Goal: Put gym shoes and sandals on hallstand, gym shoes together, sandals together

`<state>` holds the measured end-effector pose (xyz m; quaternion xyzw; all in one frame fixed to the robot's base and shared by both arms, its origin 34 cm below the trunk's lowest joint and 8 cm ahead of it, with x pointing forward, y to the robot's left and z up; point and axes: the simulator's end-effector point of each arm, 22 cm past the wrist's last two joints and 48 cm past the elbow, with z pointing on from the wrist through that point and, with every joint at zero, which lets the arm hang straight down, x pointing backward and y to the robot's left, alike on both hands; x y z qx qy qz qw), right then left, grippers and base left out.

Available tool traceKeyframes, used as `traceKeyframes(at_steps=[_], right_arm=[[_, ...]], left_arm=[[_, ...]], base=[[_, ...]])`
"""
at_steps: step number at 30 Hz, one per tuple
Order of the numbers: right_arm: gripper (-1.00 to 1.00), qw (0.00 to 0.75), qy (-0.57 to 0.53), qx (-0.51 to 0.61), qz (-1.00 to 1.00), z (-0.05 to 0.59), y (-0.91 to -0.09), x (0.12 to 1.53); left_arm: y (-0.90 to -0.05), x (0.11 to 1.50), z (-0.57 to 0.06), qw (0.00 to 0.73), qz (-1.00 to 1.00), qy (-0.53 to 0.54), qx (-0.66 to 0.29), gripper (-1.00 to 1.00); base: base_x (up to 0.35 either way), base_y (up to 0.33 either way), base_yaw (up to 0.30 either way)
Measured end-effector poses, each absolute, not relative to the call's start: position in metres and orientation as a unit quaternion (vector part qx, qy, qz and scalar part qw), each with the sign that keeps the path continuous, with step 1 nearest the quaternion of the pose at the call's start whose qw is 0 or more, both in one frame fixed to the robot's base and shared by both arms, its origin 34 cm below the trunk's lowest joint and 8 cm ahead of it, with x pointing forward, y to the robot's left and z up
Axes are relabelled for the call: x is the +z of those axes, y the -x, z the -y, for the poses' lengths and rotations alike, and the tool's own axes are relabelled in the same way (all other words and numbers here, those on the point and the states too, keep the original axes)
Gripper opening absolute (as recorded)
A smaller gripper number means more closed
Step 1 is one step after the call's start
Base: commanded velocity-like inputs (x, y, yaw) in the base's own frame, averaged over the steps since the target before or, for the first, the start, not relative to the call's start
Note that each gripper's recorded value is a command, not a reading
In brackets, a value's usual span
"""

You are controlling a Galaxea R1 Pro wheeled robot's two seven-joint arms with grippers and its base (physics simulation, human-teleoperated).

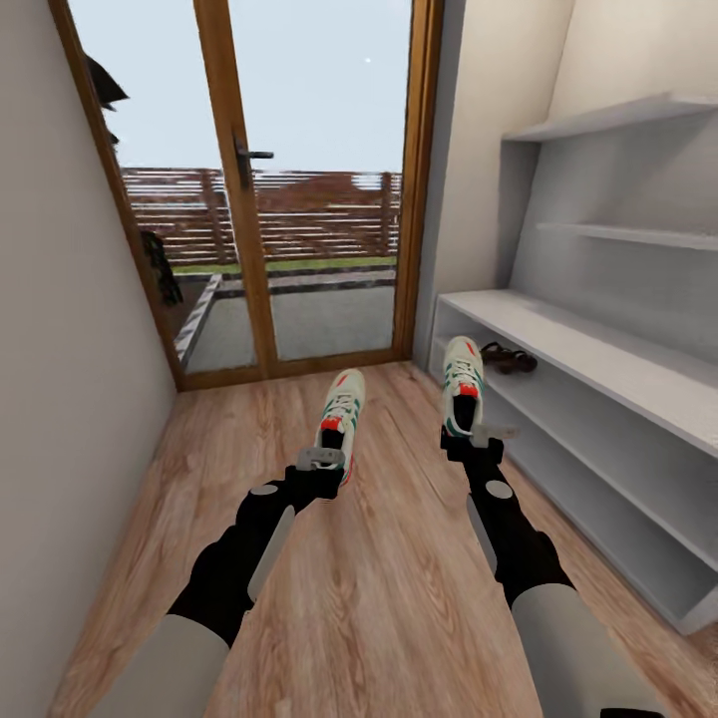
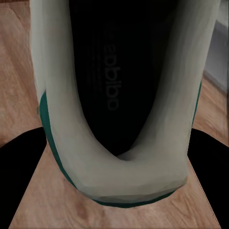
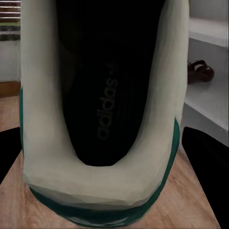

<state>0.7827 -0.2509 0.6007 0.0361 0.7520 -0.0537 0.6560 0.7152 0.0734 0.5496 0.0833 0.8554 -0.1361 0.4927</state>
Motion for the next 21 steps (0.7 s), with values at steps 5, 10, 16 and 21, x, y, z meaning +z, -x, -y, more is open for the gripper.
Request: traceKeyframes(at_steps=[5, 10, 16, 21], right_arm=[[-1.0, 0.656, -0.036, -0.054, -0.752, 0.2509, -0.7827, 0.6007], [-1.0, 0.655, -0.036, -0.053, -0.753, 0.2506, -0.7826, 0.6003], [-1.0, 0.655, -0.036, -0.053, -0.753, 0.2503, -0.7826, 0.6], [-1.0, 0.655, -0.036, -0.054, -0.753, 0.2506, -0.7826, 0.6003]], left_arm=[[-0.7152, 0.5495, -0.0736, 0.493, -0.856, -0.083, -0.136, -1.0], [-0.7152, 0.5495, -0.0736, 0.493, -0.856, -0.083, -0.136, -1.0], [-0.7152, 0.5495, -0.0738, 0.493, -0.856, -0.083, -0.136, -1.0], [-0.7151, 0.5495, -0.0739, 0.492, -0.856, -0.083, -0.136, -1.0]], base=[[0.345, 0.048, -0.254], [0.345, 0.077, -0.25], [0.345, 0.092, -0.137], [0.323, 0.178, -0.079]])
